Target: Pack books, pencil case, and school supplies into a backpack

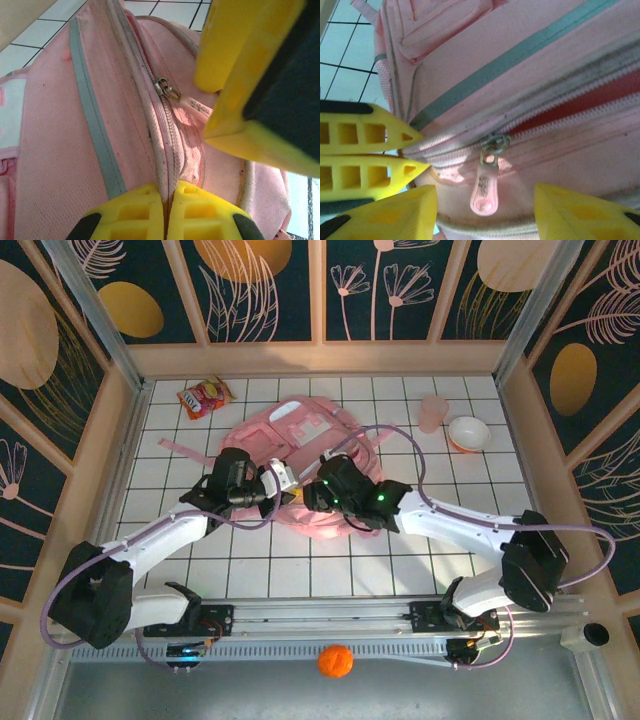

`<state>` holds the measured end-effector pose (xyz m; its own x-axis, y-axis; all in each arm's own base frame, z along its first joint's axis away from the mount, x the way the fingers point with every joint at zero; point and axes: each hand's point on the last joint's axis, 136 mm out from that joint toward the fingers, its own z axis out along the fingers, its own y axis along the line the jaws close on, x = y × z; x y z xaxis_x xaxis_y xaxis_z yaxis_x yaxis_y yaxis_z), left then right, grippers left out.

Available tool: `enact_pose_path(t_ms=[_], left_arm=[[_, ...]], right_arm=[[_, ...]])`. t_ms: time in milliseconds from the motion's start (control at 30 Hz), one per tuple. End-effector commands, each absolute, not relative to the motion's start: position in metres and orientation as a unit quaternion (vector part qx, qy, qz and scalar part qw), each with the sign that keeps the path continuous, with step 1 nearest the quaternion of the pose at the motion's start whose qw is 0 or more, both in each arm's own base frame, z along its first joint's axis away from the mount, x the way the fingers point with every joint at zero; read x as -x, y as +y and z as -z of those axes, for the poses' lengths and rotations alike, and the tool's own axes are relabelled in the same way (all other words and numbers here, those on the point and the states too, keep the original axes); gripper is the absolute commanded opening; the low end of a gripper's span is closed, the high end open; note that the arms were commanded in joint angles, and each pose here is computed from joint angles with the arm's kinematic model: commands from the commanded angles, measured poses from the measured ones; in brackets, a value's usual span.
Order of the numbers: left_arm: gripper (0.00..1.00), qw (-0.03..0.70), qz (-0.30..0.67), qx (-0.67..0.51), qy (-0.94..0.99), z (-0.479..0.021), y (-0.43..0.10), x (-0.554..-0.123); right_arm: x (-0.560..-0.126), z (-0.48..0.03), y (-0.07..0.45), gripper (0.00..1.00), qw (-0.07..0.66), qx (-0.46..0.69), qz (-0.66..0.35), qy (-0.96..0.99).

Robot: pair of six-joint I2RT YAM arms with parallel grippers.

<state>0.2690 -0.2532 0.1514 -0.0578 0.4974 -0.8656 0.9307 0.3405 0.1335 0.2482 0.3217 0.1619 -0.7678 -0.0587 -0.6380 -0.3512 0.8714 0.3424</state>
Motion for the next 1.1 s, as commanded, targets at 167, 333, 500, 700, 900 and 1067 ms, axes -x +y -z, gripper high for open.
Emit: enact_pose_path(t_ms=[167, 333, 500, 700, 900, 1067], left_arm=[[0.00, 0.496, 0.269, -0.522, 0.640, -0.194, -0.269, -0.274], [0.00, 0.495, 0.268, -0.522, 0.641, -0.194, -0.269, -0.274], [0.00, 0.495, 0.270, -0.522, 0.640, -0.195, -0.270, -0.275], [0.00, 0.490, 0.257, -0.524, 0.648, -0.191, -0.267, -0.278], [0.00, 0.475, 0.210, -0.533, 0.668, -0.178, -0.255, -0.283], [0.00, 0.451, 0.163, -0.532, 0.698, -0.162, -0.232, -0.290]], right_arm=[[-0.268, -0.158, 0.296, 0.32, 0.341, 0.086, -0.151, 0.924], [-0.270, -0.158, 0.297, 0.30, 0.340, 0.089, -0.160, 0.922], [-0.273, -0.153, 0.299, 0.37, 0.334, 0.106, -0.151, 0.924], [-0.280, -0.156, 0.290, 0.14, 0.331, 0.123, -0.139, 0.925], [-0.290, -0.158, 0.262, 0.00, 0.323, 0.123, -0.143, 0.927], [-0.294, -0.148, 0.243, 0.00, 0.309, 0.143, -0.162, 0.926]])
